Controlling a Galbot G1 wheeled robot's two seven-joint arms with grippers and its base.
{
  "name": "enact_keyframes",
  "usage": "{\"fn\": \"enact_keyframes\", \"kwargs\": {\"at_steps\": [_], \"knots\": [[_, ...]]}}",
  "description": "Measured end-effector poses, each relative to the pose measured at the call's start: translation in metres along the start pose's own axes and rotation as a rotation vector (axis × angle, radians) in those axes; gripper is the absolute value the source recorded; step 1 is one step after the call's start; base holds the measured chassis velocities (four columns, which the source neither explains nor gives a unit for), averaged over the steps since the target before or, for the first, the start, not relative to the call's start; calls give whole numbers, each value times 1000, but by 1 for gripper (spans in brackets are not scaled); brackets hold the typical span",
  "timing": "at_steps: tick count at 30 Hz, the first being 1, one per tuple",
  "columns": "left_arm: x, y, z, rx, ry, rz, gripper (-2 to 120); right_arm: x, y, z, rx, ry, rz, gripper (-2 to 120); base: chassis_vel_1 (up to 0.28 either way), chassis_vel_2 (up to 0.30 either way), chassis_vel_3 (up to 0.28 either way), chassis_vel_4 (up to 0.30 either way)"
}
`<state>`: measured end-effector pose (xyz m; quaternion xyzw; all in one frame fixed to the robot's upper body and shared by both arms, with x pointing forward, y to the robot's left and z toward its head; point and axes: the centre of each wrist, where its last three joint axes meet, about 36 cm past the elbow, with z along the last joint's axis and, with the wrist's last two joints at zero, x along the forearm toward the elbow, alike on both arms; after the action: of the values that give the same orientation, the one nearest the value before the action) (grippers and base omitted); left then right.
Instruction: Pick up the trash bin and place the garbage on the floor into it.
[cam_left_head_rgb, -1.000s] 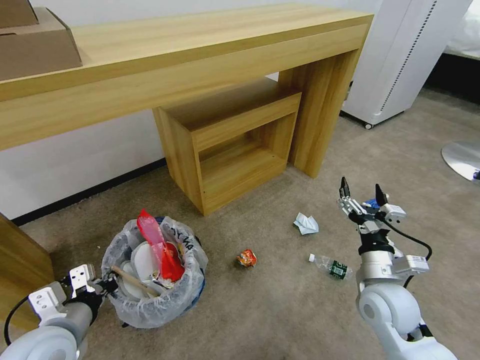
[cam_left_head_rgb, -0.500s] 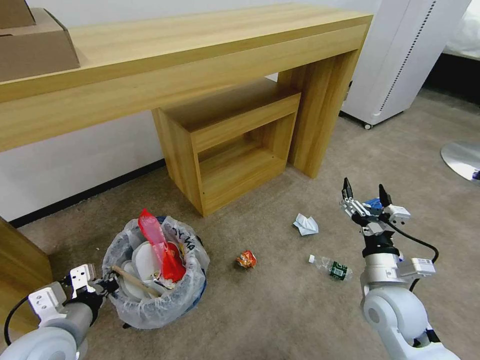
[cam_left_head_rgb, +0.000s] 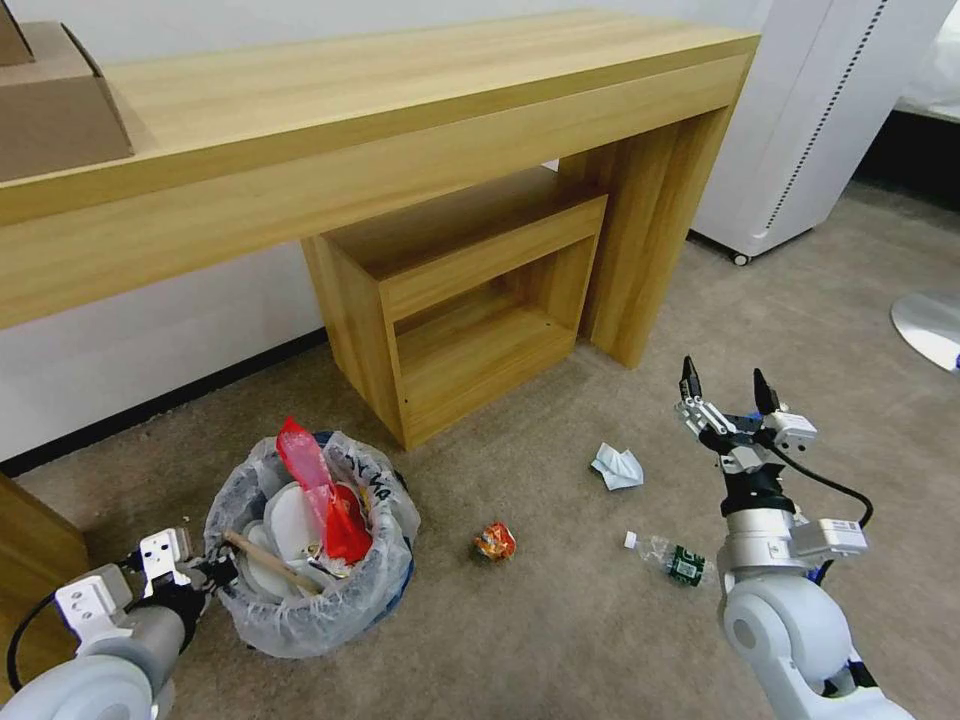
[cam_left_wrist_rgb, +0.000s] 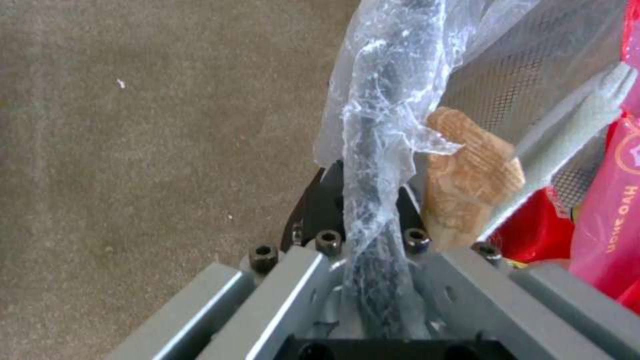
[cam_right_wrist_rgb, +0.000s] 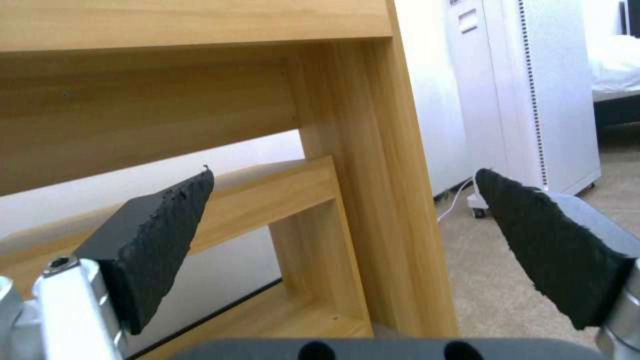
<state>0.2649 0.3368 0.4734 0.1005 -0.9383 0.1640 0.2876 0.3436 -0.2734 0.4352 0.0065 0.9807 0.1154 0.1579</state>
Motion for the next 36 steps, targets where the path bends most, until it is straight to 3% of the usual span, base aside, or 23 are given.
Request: {"fn": "enact_keyframes", "kwargs": {"at_steps": [20, 24, 28, 29, 31, 32, 34, 35, 36], "knots": [[-6, 2, 1, 6, 4, -6, 1, -1, 1, 13, -1, 9, -10, 100, -27, 26, 26, -26], [-7, 3, 1, 7, 4, -7, 1, 0, 7, 17, -28, 65, 3, 100, -7, 5, 7, -13], [-7, 2, 1, 7, 2, -7, 1, -7, 21, 18, -139, 271, 83, 100, 0, 0, 0, 0], [-7, 2, 1, 7, 2, -7, 1, -7, 21, 18, -139, 271, 83, 100, 0, 0, 0, 0], [-6, 2, 2, 11, 1, -8, 1, -20, 34, 22, -219, 470, 157, 100, 0, 0, 0, 0], [-6, 2, 2, 11, 1, -8, 1, -20, 34, 22, -219, 470, 157, 100, 0, 0, 0, 0], [-4, 1, 3, 13, 1, -11, 1, -32, 42, 30, -234, 608, 191, 100, 0, 0, 0, 0], [-4, 1, 3, 13, 1, -11, 1, -32, 42, 30, -234, 608, 191, 100, 0, 0, 0, 0], [-4, 1, 4, 15, 0, -12, 1, -37, 46, 34, -220, 676, 195, 100, 0, 0, 0, 0]]}}
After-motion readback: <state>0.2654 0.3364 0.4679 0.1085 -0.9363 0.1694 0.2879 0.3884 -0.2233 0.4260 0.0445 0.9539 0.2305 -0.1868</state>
